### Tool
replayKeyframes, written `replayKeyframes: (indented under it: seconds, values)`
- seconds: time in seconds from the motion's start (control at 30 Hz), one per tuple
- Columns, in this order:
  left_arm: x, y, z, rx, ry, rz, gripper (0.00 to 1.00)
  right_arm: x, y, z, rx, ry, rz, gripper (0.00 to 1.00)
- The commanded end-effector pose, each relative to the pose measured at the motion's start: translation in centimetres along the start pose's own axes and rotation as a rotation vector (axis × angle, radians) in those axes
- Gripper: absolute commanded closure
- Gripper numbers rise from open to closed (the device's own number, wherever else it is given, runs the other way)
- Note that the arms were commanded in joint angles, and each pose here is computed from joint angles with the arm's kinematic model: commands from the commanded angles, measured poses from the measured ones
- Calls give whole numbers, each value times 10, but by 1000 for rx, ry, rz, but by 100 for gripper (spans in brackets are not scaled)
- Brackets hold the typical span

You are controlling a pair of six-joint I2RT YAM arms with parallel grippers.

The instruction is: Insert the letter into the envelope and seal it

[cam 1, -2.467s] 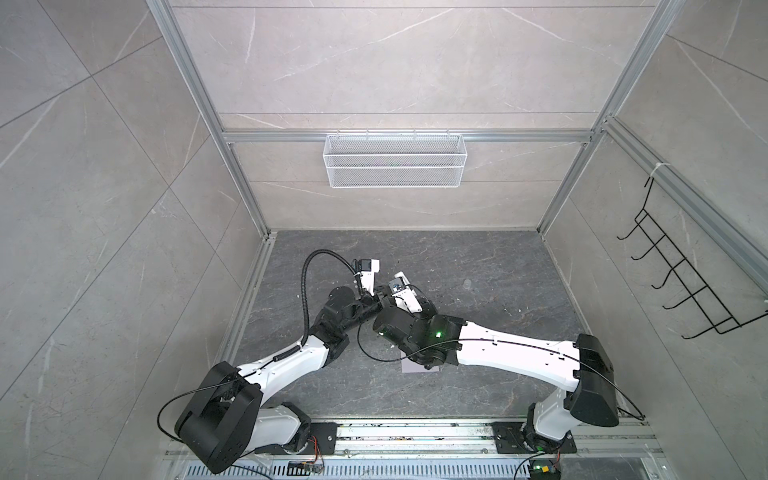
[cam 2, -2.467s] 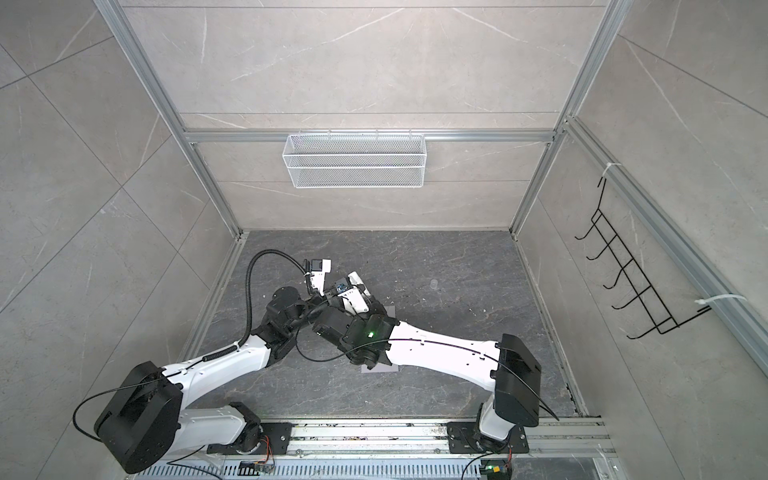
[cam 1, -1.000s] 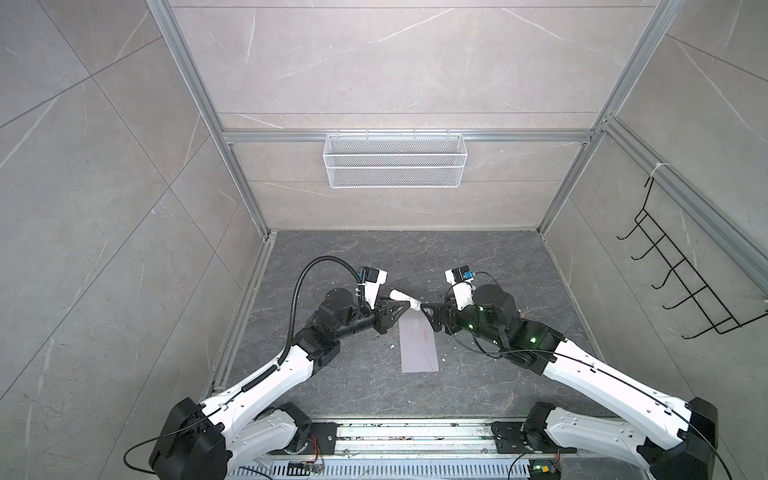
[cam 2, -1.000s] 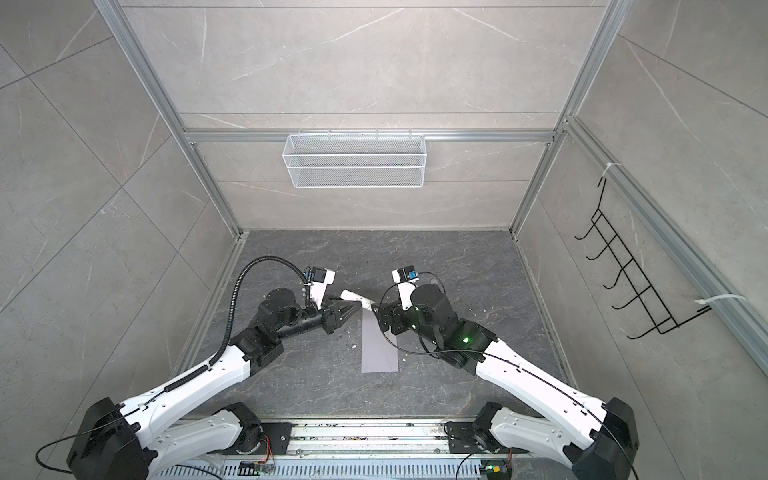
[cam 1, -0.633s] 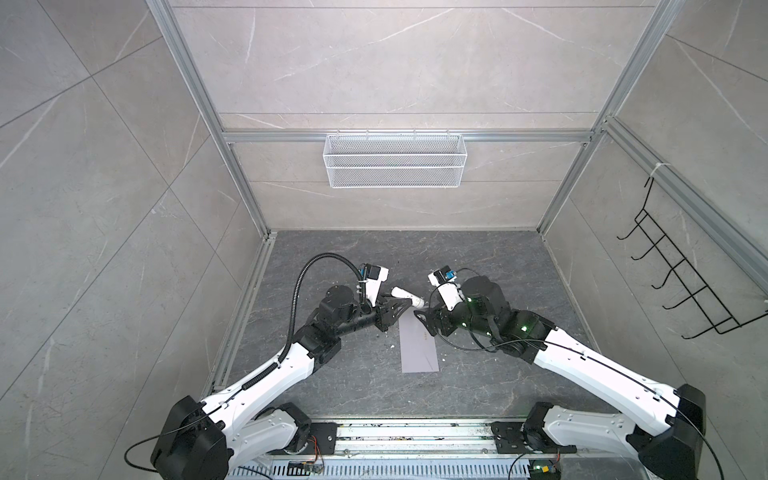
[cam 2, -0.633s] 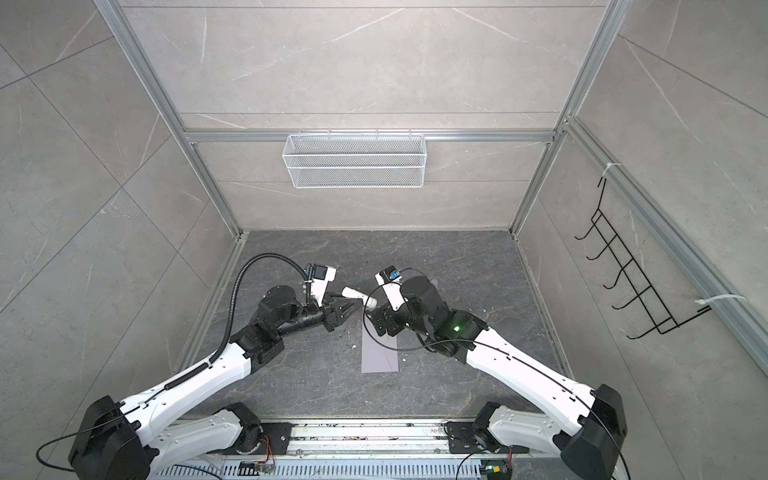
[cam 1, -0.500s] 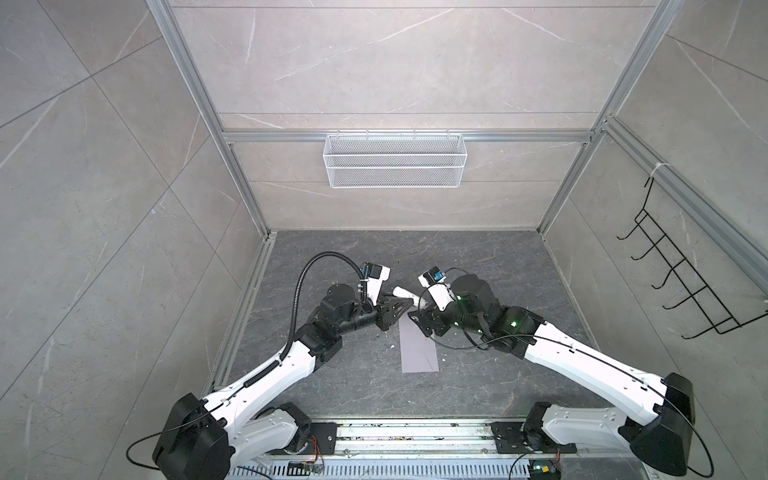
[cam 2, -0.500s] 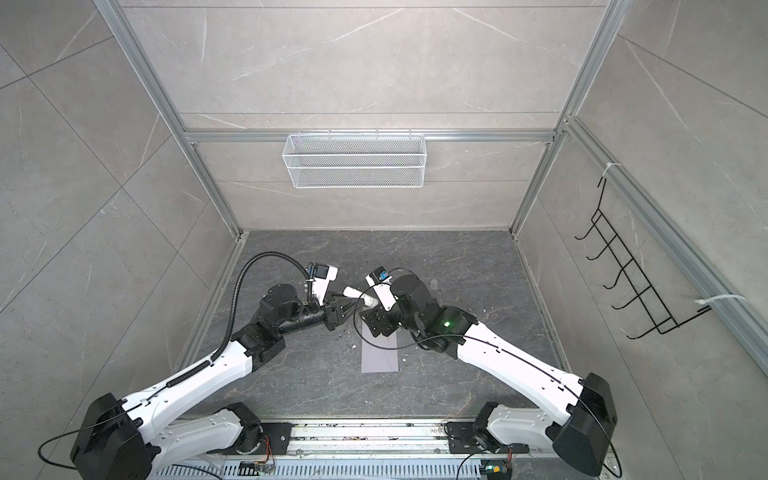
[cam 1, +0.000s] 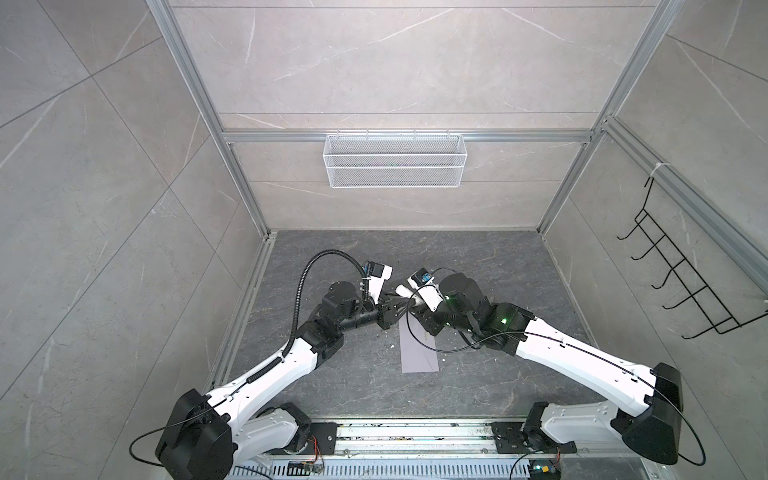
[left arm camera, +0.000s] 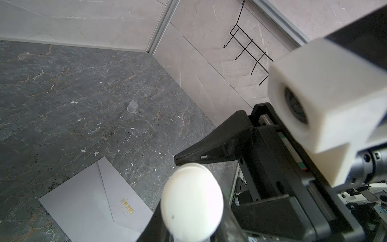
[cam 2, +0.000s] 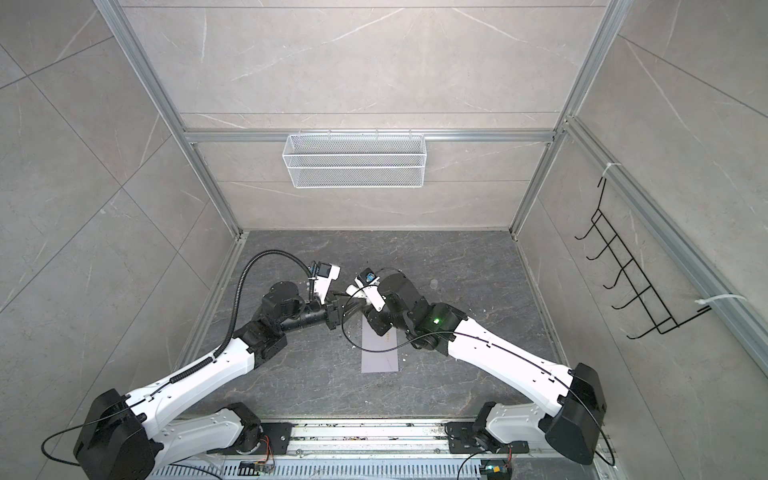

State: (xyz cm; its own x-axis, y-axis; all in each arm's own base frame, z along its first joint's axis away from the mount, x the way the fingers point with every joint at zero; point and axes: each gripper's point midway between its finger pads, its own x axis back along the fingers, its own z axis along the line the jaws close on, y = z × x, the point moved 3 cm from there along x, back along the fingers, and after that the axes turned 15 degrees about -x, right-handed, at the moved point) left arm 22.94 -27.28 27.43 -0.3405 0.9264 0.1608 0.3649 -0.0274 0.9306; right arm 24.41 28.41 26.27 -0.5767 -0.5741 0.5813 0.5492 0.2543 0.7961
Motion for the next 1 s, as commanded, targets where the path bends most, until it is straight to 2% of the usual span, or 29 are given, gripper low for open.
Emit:
replayKeyframes:
  seconds: [0.0, 0.17, 0.3, 0.33, 0.4, 0.6, 0.7, 0.97]
  values:
    - [0, 23, -11, -28, -46, -52, 100, 3, 9, 9, -2, 29, -39, 58]
    - [-2, 22, -10, -18, -51, -57, 100, 3, 11, 10, -18, 35, -50, 70]
    - [-5, 23, -9, -8, -58, -75, 100, 2, 12, 7, -75, 21, -77, 82]
    - [-5, 24, -8, -6, -59, -82, 98, 3, 14, 7, -95, 22, -93, 84]
    - [-6, 25, -8, -3, -69, -102, 86, 4, 14, 6, -143, 27, -120, 89]
    - [-2, 31, -14, -18, -114, -198, 53, 12, 14, 4, -241, 50, -181, 94]
    - [4, 33, -18, -35, -127, -239, 42, 17, 15, 7, -262, 85, -199, 94]
    - [10, 35, -23, -64, -141, -269, 39, 24, 18, 21, -278, 193, -208, 93]
